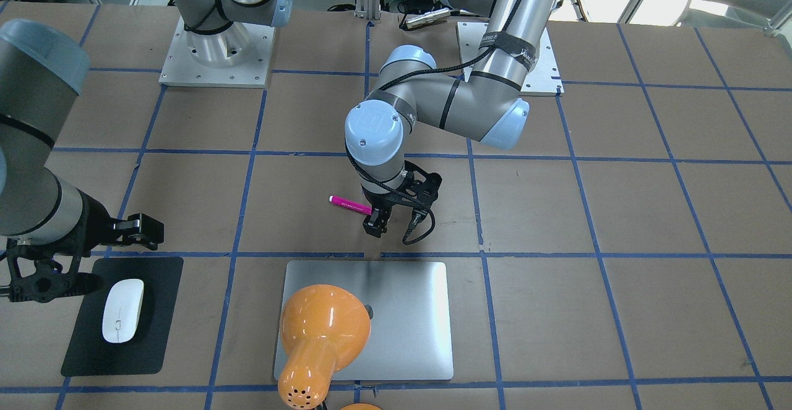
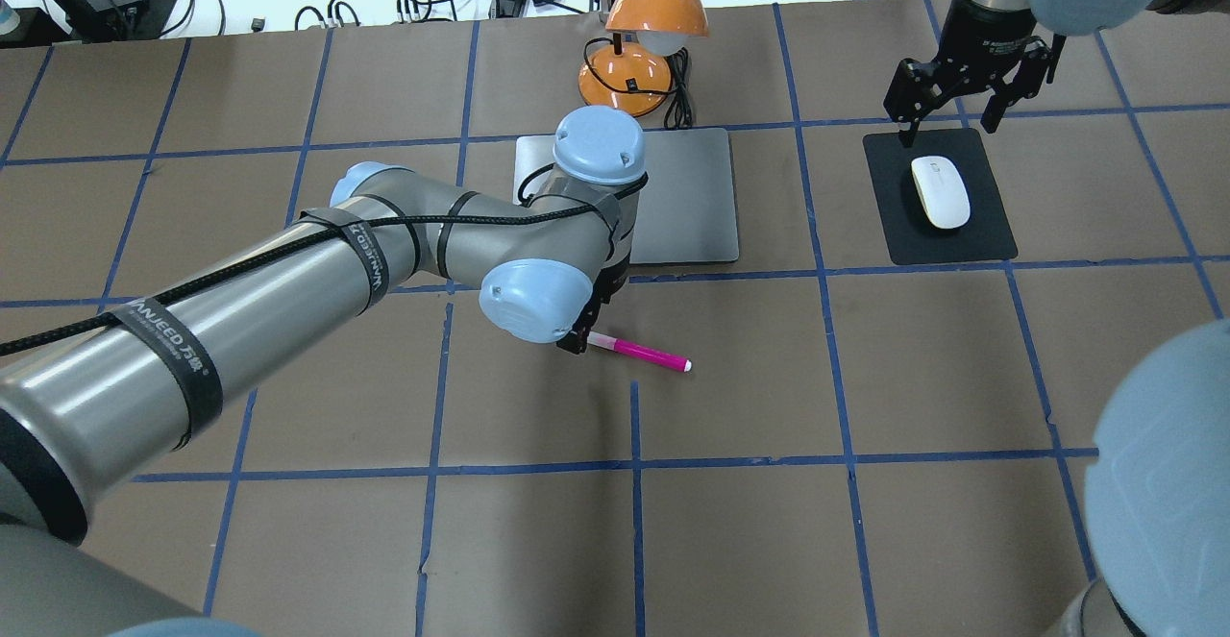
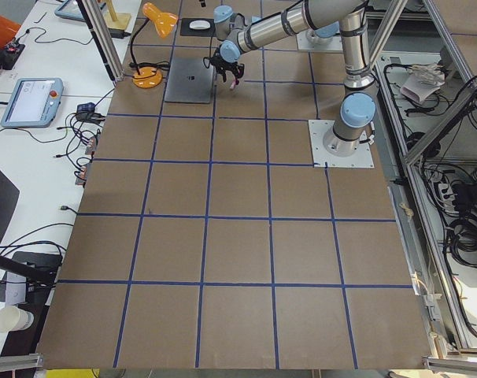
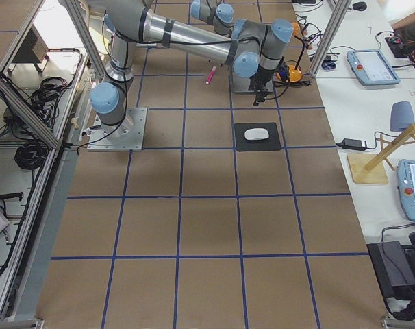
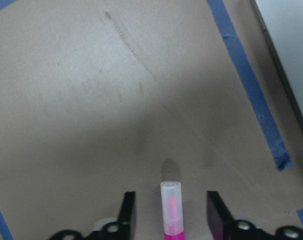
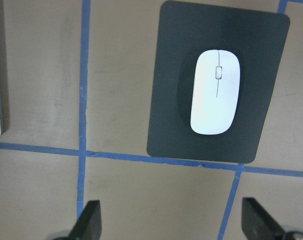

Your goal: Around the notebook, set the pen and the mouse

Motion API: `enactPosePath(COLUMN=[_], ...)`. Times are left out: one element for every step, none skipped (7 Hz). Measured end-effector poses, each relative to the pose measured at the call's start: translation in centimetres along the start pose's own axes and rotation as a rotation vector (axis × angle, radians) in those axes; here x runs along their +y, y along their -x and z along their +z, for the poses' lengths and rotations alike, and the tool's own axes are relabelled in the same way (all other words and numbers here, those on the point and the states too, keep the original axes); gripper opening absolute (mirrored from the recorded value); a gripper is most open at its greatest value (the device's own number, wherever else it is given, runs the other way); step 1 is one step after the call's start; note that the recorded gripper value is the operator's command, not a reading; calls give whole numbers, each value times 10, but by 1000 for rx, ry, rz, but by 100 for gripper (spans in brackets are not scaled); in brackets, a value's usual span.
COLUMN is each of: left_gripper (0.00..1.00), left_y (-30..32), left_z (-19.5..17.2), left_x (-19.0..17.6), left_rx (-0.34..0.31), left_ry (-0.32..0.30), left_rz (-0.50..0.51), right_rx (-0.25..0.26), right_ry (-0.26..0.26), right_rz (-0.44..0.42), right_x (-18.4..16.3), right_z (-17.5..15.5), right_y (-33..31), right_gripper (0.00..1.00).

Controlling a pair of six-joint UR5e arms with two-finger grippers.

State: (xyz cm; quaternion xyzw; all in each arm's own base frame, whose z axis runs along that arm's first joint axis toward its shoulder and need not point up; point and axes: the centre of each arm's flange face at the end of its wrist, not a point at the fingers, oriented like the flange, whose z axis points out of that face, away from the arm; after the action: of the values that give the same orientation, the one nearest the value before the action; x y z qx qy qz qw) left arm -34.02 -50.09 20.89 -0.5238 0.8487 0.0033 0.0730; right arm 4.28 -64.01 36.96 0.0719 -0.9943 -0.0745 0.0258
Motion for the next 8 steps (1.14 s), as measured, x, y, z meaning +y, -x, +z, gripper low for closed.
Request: enactPosePath(left_gripper=[100, 98, 98, 98, 98, 98, 98, 100], left_y=[1, 4, 12, 24, 38, 51, 62, 66], left_z=[-28, -73, -125, -170, -205, -226, -239, -249], left_x=[-17, -50, -92, -135, -173, -199, -215, -224], left_rx=[14, -2, -31, -45, -30, -7, 13, 45], left_ry=[-11, -11, 4, 25, 34, 30, 21, 11], left_rz=[115, 254, 404, 536, 643, 743, 836, 901], right_rx=[7, 15, 18, 7, -15, -28, -35, -46], right_ry=[-14, -24, -41, -71, -108, -139, -155, -149], right_rz=[-26, -48, -52, -47, -50, -55, -43, 9], right_x=[20, 43, 63, 82, 102, 118, 127, 124], right_z=[-28, -56, -80, -102, -125, -141, -147, -142], right_y=[21, 44, 64, 82, 96, 105, 109, 110], right_gripper=[100, 100, 100, 100, 100, 100, 100, 100])
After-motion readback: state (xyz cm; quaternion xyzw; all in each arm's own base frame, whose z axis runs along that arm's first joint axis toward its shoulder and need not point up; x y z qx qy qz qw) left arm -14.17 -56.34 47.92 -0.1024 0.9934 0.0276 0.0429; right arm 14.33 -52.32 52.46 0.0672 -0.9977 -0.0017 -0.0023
